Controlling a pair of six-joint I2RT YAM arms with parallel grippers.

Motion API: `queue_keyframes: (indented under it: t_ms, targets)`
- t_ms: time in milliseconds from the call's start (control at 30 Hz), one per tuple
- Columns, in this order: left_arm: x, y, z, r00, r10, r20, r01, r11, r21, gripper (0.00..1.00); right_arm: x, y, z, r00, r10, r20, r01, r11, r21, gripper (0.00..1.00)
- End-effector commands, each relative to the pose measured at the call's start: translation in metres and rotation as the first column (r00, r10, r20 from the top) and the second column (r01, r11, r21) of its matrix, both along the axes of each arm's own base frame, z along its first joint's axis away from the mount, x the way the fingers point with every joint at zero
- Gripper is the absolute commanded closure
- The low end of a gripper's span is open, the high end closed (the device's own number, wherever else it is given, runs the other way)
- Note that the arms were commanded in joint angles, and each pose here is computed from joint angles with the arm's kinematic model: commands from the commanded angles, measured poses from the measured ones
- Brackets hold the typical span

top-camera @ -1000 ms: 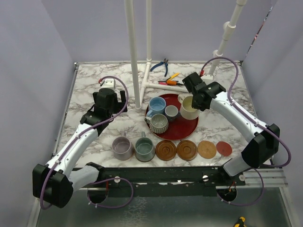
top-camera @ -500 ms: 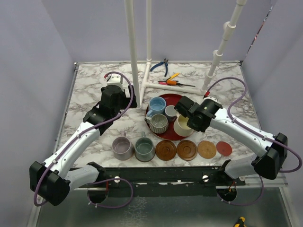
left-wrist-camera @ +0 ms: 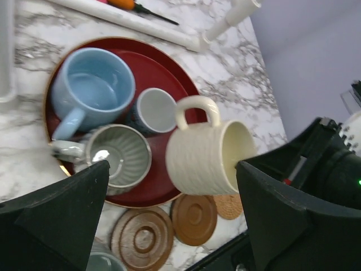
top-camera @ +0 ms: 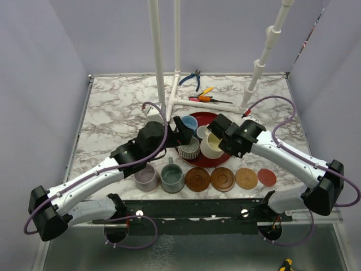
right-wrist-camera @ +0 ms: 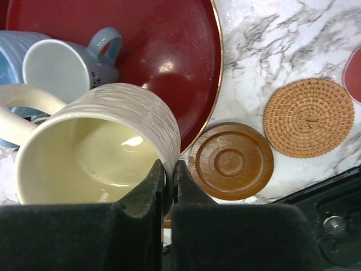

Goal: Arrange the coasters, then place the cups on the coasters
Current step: Pick up the cup from the tray, then place the cup on the coaster.

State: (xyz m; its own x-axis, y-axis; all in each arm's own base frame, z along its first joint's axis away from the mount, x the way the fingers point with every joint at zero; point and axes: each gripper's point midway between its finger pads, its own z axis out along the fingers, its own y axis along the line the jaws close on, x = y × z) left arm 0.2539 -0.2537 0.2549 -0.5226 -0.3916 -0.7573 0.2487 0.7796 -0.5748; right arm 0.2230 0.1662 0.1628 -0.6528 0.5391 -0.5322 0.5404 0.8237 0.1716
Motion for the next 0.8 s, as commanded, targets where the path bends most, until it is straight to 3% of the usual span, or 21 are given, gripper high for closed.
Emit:
queue_keyframes:
  t_ms: [0,167,500,600,767]
  targets:
    - [-0.009,-0.042,0.003,1.0,-0.021,-0.021,0.019,0.994,-0.107,0.06,0.023,0.017,0.034,0.987,-0.02,0.157,0.001,0.993,0.119,1.0]
    - [-0.012,-0.074,-0.009,0.998,-0.049,-0.033,0.047,0.996,-0.076,0.06,0.027,0.018,0.039,0.982,-0.009,0.188,-0.014,0.993,0.121,1.0]
    - [0.007,-0.096,-0.033,0.999,0.032,-0.007,-0.032,0.998,0.055,0.1,0.031,0.019,0.045,0.971,0.035,0.237,-0.064,0.991,0.115,1.0]
    - [0.016,-0.092,-0.042,0.995,0.1,0.017,-0.101,0.989,0.113,0.21,0.031,0.02,0.042,0.969,0.044,0.244,-0.076,0.989,0.125,1.0]
    - [0.023,-0.09,-0.04,0.985,0.158,0.068,-0.168,0.972,0.166,0.54,0.03,0.024,0.036,0.969,0.065,0.239,-0.098,0.987,0.129,1.0]
